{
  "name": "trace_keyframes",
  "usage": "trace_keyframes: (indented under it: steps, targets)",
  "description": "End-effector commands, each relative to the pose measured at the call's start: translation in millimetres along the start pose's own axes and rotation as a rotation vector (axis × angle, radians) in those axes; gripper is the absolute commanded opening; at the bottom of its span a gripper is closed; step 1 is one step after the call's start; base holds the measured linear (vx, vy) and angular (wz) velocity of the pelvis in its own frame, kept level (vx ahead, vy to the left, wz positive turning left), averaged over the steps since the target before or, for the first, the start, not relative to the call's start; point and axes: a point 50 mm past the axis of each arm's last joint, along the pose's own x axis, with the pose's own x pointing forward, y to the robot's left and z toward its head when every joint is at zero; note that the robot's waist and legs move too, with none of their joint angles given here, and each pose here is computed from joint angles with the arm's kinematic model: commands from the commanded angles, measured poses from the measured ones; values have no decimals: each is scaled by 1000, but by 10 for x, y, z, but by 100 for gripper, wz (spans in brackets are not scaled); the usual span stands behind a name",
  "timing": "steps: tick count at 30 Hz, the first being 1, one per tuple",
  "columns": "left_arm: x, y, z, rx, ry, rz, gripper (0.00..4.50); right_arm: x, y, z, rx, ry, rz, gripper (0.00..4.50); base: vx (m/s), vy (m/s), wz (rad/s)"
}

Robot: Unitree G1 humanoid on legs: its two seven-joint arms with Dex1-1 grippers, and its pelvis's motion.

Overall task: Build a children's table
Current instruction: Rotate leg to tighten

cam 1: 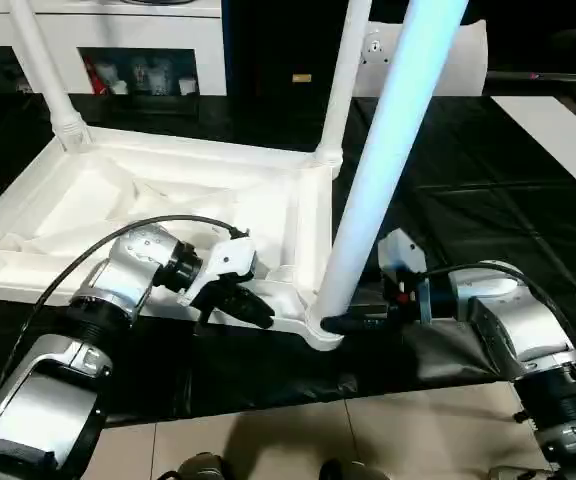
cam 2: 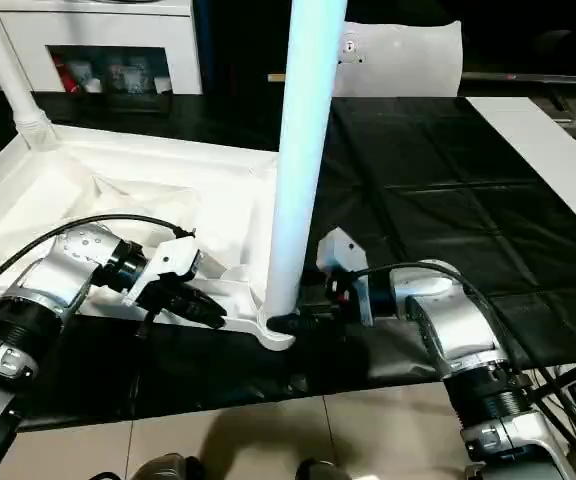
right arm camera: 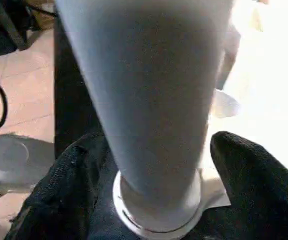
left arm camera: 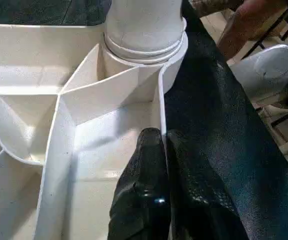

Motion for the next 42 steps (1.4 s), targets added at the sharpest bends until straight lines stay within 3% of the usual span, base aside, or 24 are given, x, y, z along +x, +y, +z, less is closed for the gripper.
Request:
trace_keyframes:
  steps: [1, 17, 20, 22, 25, 29, 32, 33, 35, 37, 39, 42]
  targets:
    - [16, 35, 130, 68, 13, -51, 0, -22, -24, 39, -21, 0, 21, 329, 0, 0, 0]
    - [40, 42, 105, 47, 7, -34, 0, 44, 30, 2, 23, -34, 52, 194, 0, 0, 0]
    - [66, 86, 116, 7, -6, 39, 0, 88, 58, -23, 72, -52, 8, 193, 0, 0, 0]
    - [109, 133, 150, -15, -27, 104, 0, 153, 10, -55, 136, -63, -117, 191, 0, 0, 0]
    - [143, 162, 179, -43, -58, 146, 0, 205, -21, -66, 159, -69, -195, 191, 0, 0, 0]
    - [472, 286, 394, -183, -192, 348, 0, 601, -68, 3, 306, -136, -467, 191, 0, 0, 0]
    - [554, 320, 448, -212, -211, 404, 0, 711, -61, 40, 328, -135, -511, 191, 0, 0, 0]
    - [649, 373, 527, -253, -243, 486, 0, 856, -79, 89, 374, -131, -585, 191, 0, 0, 0]
    - [715, 409, 593, -276, -260, 546, 0, 955, -88, 155, 408, -160, -619, 191, 0, 0, 0]
    - [749, 421, 638, -289, -267, 578, 0, 1007, -79, 224, 400, -189, -619, 191, 0, 0, 0]
    - [767, 417, 662, -285, -267, 582, 0, 1030, -73, 269, 373, -204, -617, 247, 0, 0, 0]
    - [761, 397, 656, -269, -253, 578, 0, 1012, -58, 274, 351, -200, -619, 269, 0, 0, 0]
